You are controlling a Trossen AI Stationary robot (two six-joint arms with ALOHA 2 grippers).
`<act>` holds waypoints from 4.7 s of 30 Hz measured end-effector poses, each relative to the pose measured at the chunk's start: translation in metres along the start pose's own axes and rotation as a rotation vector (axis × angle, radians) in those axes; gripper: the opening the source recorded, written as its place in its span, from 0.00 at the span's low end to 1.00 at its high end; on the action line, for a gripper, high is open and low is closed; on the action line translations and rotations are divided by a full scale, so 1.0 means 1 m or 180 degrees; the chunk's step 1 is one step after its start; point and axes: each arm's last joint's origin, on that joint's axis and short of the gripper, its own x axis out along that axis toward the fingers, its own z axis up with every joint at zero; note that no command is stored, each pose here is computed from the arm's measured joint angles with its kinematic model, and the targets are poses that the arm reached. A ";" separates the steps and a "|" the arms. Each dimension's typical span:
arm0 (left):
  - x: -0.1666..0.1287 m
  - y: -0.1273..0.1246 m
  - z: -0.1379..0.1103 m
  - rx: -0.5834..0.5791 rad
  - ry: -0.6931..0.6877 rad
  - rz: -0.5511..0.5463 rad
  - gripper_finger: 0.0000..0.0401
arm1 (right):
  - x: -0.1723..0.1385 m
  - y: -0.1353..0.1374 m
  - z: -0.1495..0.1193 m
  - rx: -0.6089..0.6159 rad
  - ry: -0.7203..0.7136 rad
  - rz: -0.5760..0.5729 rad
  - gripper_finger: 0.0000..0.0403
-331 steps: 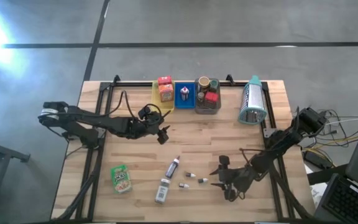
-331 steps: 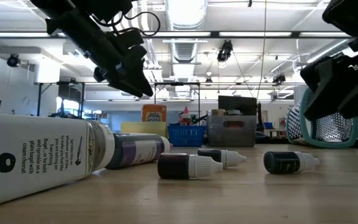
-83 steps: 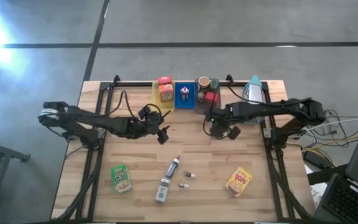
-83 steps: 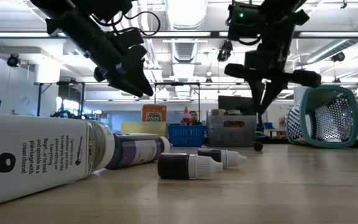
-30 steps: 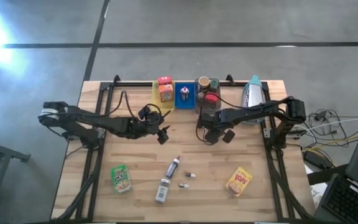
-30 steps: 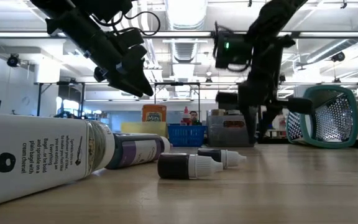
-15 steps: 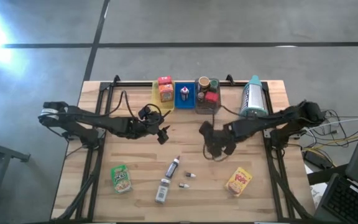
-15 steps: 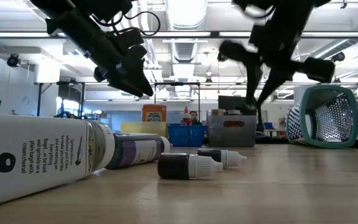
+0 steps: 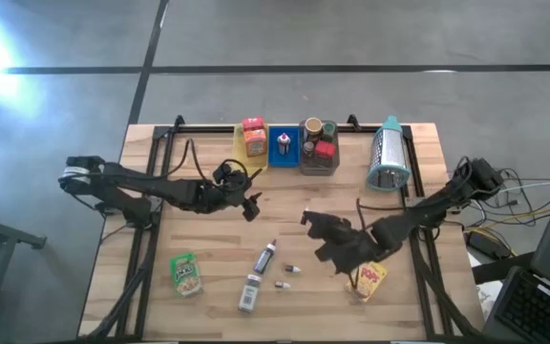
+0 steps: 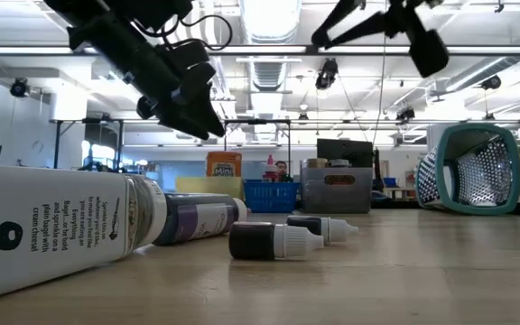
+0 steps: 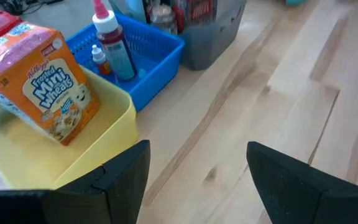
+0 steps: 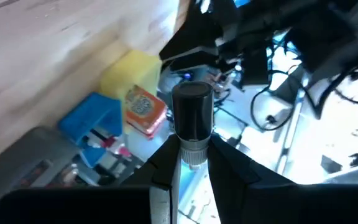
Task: Pick & Place Kitchen Items
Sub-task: Put the small blue food coloring bottle into the blue bin
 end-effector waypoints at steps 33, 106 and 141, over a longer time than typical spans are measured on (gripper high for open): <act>0.023 -0.038 0.041 -0.2080 0.0374 -0.3167 0.68 | -0.020 -0.016 0.009 -0.0439 0.0230 -0.0234 0.13; 0.040 -0.128 0.012 -0.0586 0.0330 -0.0768 0.61 | -0.034 0.025 -0.042 0.5016 0.0561 -0.0201 0.02; 0.071 -0.133 0.056 -0.0287 0.1263 -0.0457 0.61 | -0.049 0.070 -0.083 0.5497 0.0321 0.0370 0.02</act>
